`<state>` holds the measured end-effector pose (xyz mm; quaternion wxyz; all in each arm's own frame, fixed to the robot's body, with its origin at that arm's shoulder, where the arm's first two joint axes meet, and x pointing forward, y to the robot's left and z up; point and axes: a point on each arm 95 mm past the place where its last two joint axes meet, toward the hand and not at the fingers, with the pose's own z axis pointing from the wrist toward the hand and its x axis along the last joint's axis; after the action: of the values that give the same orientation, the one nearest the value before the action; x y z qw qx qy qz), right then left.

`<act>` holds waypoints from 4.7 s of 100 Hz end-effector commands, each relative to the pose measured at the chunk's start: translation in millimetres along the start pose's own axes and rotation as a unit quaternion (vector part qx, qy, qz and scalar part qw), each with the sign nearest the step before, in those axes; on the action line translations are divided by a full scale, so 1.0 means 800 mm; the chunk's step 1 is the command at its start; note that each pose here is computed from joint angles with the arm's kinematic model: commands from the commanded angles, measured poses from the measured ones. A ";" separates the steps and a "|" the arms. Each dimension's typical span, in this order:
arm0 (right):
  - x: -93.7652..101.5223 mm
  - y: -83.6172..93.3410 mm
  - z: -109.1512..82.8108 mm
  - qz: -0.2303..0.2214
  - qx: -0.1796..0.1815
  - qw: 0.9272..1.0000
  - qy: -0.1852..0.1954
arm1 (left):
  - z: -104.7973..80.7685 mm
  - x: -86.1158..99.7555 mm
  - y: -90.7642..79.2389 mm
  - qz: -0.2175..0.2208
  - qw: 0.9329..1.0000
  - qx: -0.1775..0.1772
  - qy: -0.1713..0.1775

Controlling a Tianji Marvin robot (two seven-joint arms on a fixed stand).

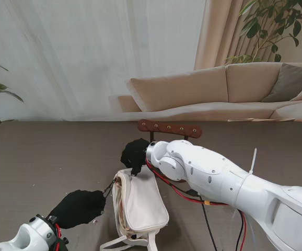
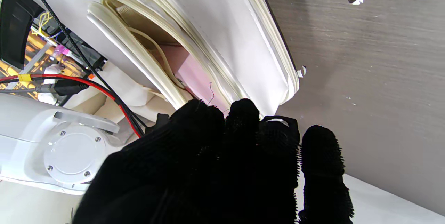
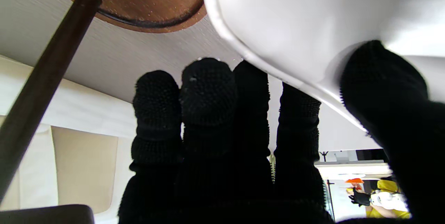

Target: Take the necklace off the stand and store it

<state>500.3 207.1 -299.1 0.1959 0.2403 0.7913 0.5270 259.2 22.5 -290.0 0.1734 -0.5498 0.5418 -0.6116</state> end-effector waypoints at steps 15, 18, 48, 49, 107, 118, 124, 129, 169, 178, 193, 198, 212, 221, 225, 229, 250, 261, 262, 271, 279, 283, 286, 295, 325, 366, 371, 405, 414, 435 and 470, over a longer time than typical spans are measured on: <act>-0.015 -0.026 -0.014 -0.006 0.027 0.999 -0.030 | -0.006 0.001 -0.001 -0.007 1.000 0.011 0.000; -0.016 -0.026 -0.015 -0.007 0.029 0.999 -0.033 | -0.006 0.000 -0.002 -0.008 1.000 0.014 -0.001; -0.020 -0.029 -0.027 -0.012 0.039 0.998 -0.055 | 0.000 -0.016 -0.011 -0.008 0.999 0.042 -0.024; -0.020 -0.029 -0.027 -0.012 0.039 0.998 -0.055 | 0.000 -0.017 -0.011 -0.008 0.999 0.043 -0.025; -0.008 -0.028 -0.048 0.002 0.044 0.996 -0.072 | 0.018 -0.045 -0.029 -0.014 0.994 0.083 -0.063; -0.007 -0.027 -0.048 -0.005 0.046 0.996 -0.077 | 0.016 -0.041 -0.028 -0.026 0.995 0.081 -0.056; -0.007 -0.026 -0.046 -0.007 0.047 0.996 -0.079 | 0.012 -0.037 -0.026 -0.031 0.995 0.076 -0.049; -0.006 -0.027 -0.044 -0.008 0.048 0.996 -0.080 | 0.009 -0.033 -0.025 -0.034 0.996 0.070 -0.043; -0.013 -0.036 -0.036 -0.009 0.061 0.994 -0.092 | -0.014 0.003 -0.018 -0.036 0.998 0.043 -0.004; -0.014 -0.038 -0.040 -0.007 0.056 0.994 -0.091 | -0.013 0.007 -0.018 -0.031 0.998 0.049 0.000; -0.014 -0.040 -0.050 0.005 0.036 0.996 -0.086 | -0.006 0.006 -0.016 -0.022 0.999 0.049 -0.009; -0.014 -0.039 -0.054 0.003 0.030 0.996 -0.083 | -0.001 0.003 -0.014 -0.022 0.998 0.049 -0.014; -0.015 -0.040 -0.065 0.012 0.030 0.996 -0.081 | 0.010 -0.008 -0.011 -0.015 0.998 0.046 -0.034; -0.017 -0.042 -0.071 0.018 0.035 0.996 -0.083 | 0.015 -0.019 -0.015 -0.010 0.997 0.055 -0.050; -0.017 -0.042 -0.074 0.022 0.035 0.996 -0.084 | 0.018 -0.024 -0.019 -0.010 0.996 0.062 -0.057; -0.017 -0.043 -0.076 0.026 0.035 0.995 -0.085 | 0.020 -0.028 -0.023 -0.010 0.995 0.069 -0.065; -0.006 -0.039 -0.088 0.039 0.031 0.995 -0.086 | 0.039 -0.045 -0.045 -0.015 0.991 0.097 -0.086; 0.003 -0.037 -0.093 0.045 0.029 0.995 -0.090 | 0.051 -0.049 -0.052 -0.020 0.990 0.106 -0.087; 0.004 -0.036 -0.093 0.045 0.029 0.994 -0.090 | 0.052 -0.050 -0.053 -0.020 0.990 0.106 -0.087; 0.010 -0.034 -0.097 0.045 0.028 0.994 -0.096 | 0.063 -0.053 -0.058 -0.021 0.990 0.109 -0.087; 0.014 -0.031 -0.100 0.043 0.032 0.993 -0.108 | 0.074 -0.055 -0.063 -0.027 0.990 0.113 -0.086; 0.016 -0.030 -0.102 0.044 0.034 0.992 -0.115 | 0.079 -0.055 -0.065 -0.030 0.989 0.115 -0.086; 0.017 -0.029 -0.103 0.046 0.033 0.991 -0.121 | 0.082 -0.055 -0.066 -0.032 0.989 0.117 -0.085; 0.020 -0.028 -0.106 0.049 0.028 0.989 -0.138 | 0.092 -0.056 -0.070 -0.034 0.988 0.121 -0.086; 0.021 -0.033 -0.116 0.078 0.012 0.984 -0.161 | 0.118 -0.052 -0.061 -0.053 0.989 0.116 -0.070; -0.001 -0.043 -0.118 0.088 -0.008 0.988 -0.126 | 0.115 -0.044 -0.038 -0.058 0.994 0.078 -0.047; -0.005 -0.045 -0.119 0.087 0.007 0.989 -0.121 | 0.114 -0.043 -0.037 -0.058 0.994 0.077 -0.045; -0.021 -0.059 -0.113 0.097 0.025 0.991 -0.091 | 0.104 -0.032 -0.025 -0.063 0.995 0.064 -0.031; -0.021 -0.063 -0.110 0.100 0.019 0.991 -0.082 | 0.099 -0.028 -0.024 -0.064 0.995 0.067 -0.026; -0.022 -0.069 -0.103 0.103 0.021 0.992 -0.075 | 0.084 -0.018 -0.023 -0.070 0.995 0.068 -0.019; -0.027 -0.069 -0.100 0.089 0.039 0.988 -0.116 | 0.071 0.001 -0.028 -0.068 0.994 0.085 0.006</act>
<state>463.9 124.7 -310.2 0.2243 0.3701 0.7480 0.5031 319.7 8.2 -285.6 0.1822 -0.5696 0.4477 -0.6648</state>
